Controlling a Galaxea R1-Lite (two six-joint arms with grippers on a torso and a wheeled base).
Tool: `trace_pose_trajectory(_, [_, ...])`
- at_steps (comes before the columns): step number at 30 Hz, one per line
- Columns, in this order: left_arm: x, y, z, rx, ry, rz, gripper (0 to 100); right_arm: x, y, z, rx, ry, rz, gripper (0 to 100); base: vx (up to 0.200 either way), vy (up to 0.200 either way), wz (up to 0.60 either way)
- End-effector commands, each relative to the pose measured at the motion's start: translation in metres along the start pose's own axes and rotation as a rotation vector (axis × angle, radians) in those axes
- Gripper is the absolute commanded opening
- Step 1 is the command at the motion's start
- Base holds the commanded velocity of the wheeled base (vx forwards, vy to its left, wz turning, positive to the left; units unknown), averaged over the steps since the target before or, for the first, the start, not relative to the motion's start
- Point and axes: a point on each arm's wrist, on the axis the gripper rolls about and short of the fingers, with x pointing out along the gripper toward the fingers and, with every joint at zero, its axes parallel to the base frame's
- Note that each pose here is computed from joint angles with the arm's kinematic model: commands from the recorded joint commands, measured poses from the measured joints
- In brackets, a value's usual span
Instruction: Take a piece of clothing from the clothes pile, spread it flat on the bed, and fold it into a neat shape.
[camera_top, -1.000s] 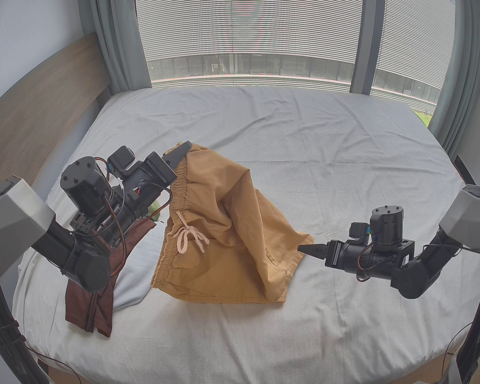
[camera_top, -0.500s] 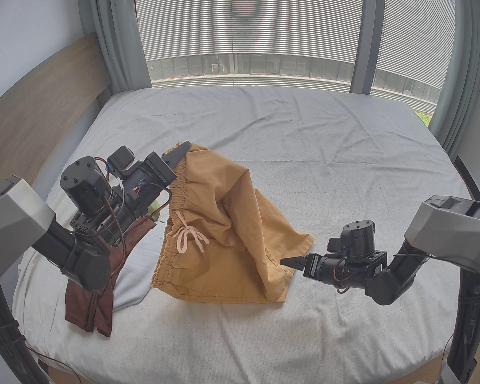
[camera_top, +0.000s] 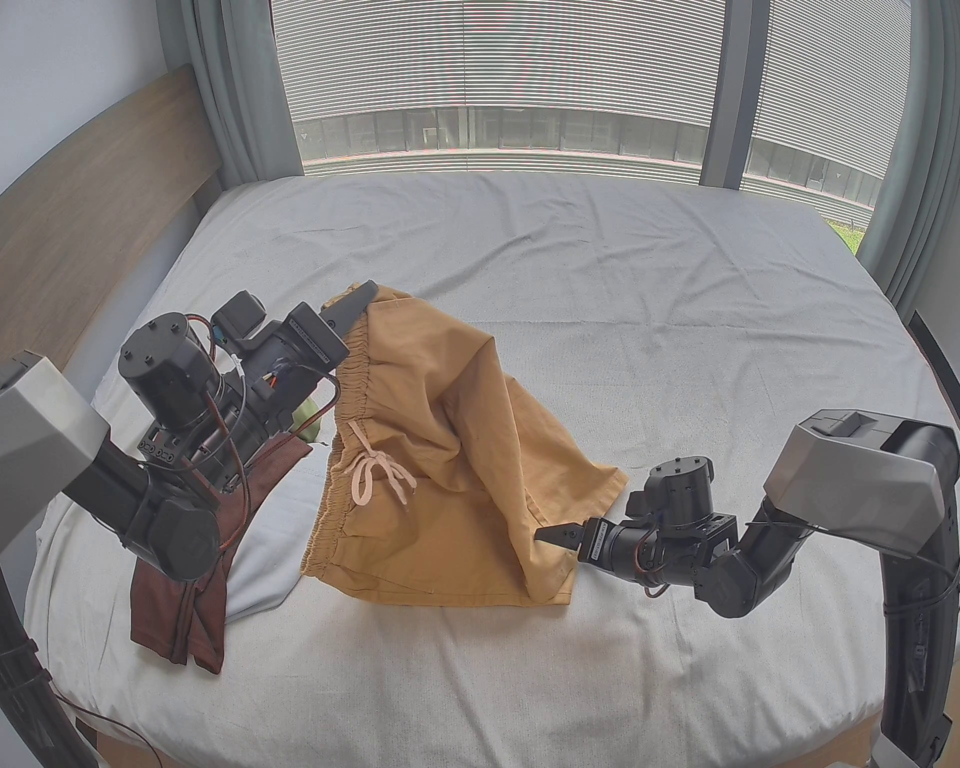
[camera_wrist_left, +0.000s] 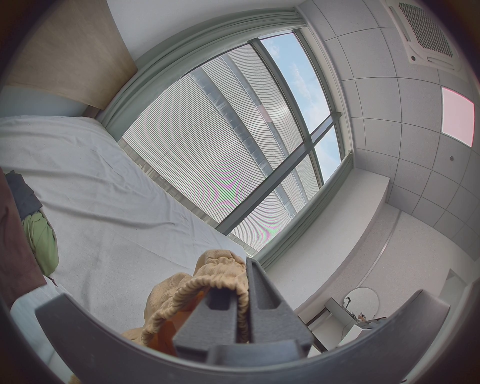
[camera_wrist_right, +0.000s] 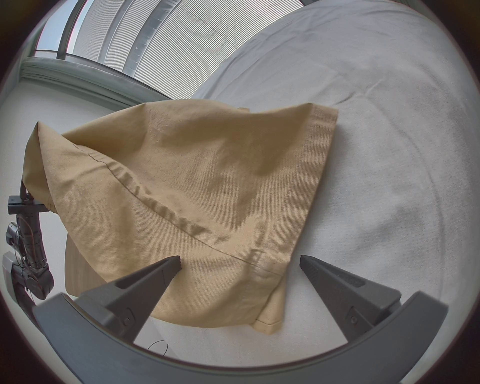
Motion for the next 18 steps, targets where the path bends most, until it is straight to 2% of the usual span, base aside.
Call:
trace_pose_trajectory(1, [0.000,0.000,0.000,-0.001,0.001,0.001,0,0.006,0.008,-0.003,-0.007,0.004,0.022,100,0.000,0.000,0.00])
trace_pose_trajectory(6, [0.000,0.002,0.000,0.000,-0.001,0.005,0,0.007,0.013,-0.004,-0.006,0.006,0.037,100,0.000,0.000,0.00])
trace_pose_trajectory(18, [0.001,0.007,-0.004,-0.002,0.005,0.013,0,-0.006,0.025,0.004,-0.008,-0.070,0.100,100,0.000,0.000,0.00])
